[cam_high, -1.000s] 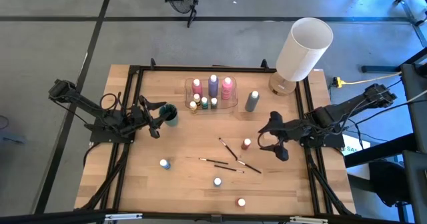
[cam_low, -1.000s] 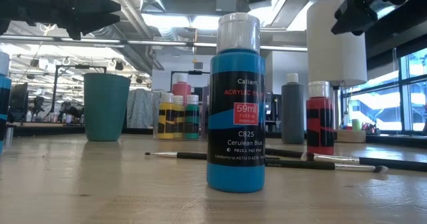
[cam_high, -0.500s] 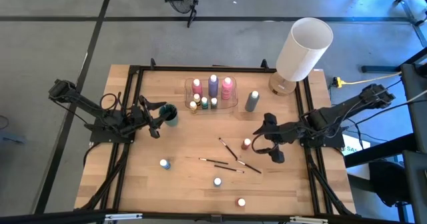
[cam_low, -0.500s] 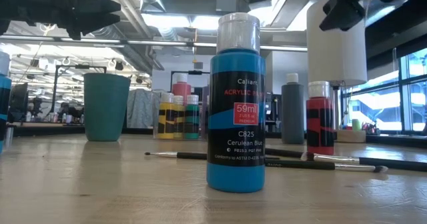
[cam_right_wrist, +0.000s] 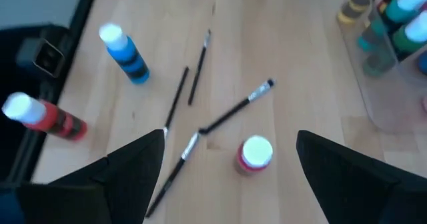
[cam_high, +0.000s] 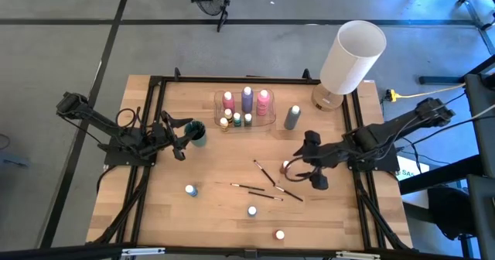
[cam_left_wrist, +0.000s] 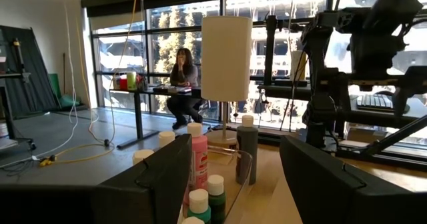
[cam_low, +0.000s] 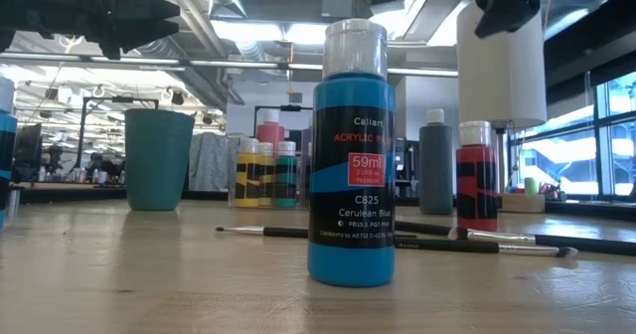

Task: Pick & Place Paint Supplies
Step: Put the red paint bottle into the transparent bin

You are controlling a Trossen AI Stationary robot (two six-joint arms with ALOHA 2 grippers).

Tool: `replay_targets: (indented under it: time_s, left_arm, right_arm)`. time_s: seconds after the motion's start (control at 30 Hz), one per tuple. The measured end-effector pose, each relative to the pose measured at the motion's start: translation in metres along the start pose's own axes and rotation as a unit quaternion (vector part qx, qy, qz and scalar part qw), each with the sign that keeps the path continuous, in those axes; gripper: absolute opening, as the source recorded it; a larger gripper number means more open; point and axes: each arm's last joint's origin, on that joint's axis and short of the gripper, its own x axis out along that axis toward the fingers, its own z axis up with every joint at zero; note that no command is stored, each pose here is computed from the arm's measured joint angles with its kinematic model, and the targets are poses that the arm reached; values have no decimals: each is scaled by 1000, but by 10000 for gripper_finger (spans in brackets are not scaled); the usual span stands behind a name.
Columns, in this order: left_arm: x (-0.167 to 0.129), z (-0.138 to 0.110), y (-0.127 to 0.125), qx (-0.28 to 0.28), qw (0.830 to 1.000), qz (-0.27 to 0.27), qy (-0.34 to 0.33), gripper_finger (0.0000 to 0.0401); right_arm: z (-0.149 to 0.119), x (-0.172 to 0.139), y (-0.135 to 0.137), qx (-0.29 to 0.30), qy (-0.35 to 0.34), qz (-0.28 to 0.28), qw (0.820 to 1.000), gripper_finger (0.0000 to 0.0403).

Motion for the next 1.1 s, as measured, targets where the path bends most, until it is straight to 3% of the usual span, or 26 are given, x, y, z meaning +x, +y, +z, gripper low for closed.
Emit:
replay_targets:
  time_s: [0.27, 0.83, 1.1]
  left_arm:
    - [0, 0, 0, 0, 1000, 0, 0, 224]
    - [0, 0, 0, 0, 1000, 0, 0, 224]
    - [0, 0, 0, 0, 1000, 0, 0, 224]
  right_arm:
    - [-4, 10, 1, 9, 35, -11, 999, 344]
    - [-3, 10, 2, -3, 30, -5, 1000, 344]
    - [-4, 10, 3, 29, 39, 15, 999, 344]
